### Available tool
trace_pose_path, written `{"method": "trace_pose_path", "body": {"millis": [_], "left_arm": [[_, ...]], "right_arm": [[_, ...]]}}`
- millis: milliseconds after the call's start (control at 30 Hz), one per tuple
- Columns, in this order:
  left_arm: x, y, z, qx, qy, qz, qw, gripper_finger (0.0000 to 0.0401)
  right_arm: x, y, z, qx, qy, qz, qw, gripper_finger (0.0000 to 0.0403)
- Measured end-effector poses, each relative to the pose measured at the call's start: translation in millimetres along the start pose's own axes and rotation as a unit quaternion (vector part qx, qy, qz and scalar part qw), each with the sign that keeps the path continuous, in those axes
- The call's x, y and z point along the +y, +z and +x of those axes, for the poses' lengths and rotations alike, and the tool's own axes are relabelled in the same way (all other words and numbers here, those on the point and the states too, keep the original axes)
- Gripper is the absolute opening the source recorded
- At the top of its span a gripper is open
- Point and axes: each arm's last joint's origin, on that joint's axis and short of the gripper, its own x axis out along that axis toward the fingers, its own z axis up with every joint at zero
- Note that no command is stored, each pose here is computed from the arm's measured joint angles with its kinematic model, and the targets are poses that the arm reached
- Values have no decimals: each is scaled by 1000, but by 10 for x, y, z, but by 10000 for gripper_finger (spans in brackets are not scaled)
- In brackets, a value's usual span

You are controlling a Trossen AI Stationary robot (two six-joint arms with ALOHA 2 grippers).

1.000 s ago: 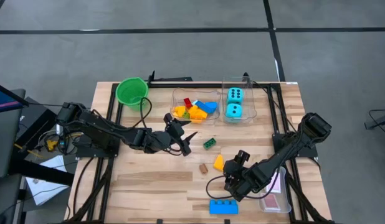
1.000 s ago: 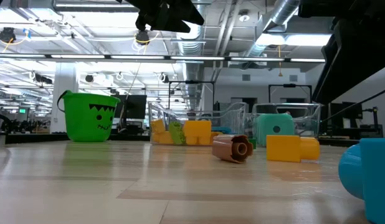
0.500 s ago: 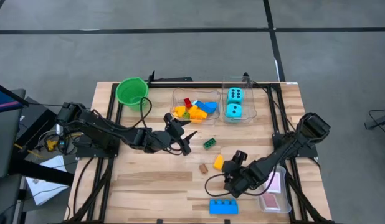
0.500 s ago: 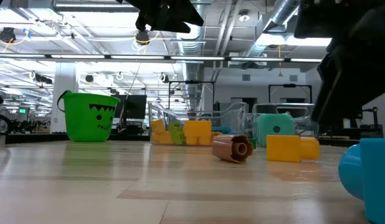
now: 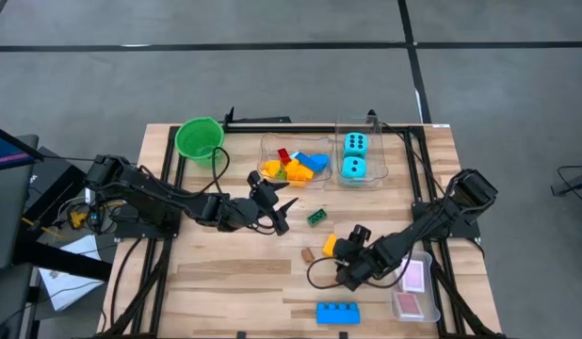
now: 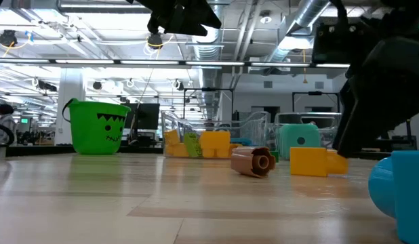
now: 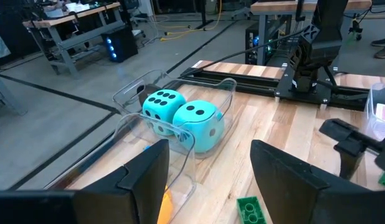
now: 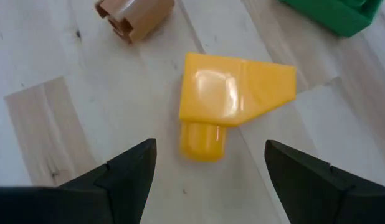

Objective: Pick & Place Toys
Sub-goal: Put the yellow gamepiece into the left transparent bin

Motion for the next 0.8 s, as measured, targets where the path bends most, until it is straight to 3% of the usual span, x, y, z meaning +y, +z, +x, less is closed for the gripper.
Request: {"method": "trace_pose_path", "body": {"millis": [433,800], "left_arm": [[-1,0,0,0,-2,0,1000,214],[-2,0,-1,0,-2,0,1000,213]], "right_arm": [[-59,-4,87,3,9,3,1000,284],[-54,-3,86,3,12,4,1000,214]]}}
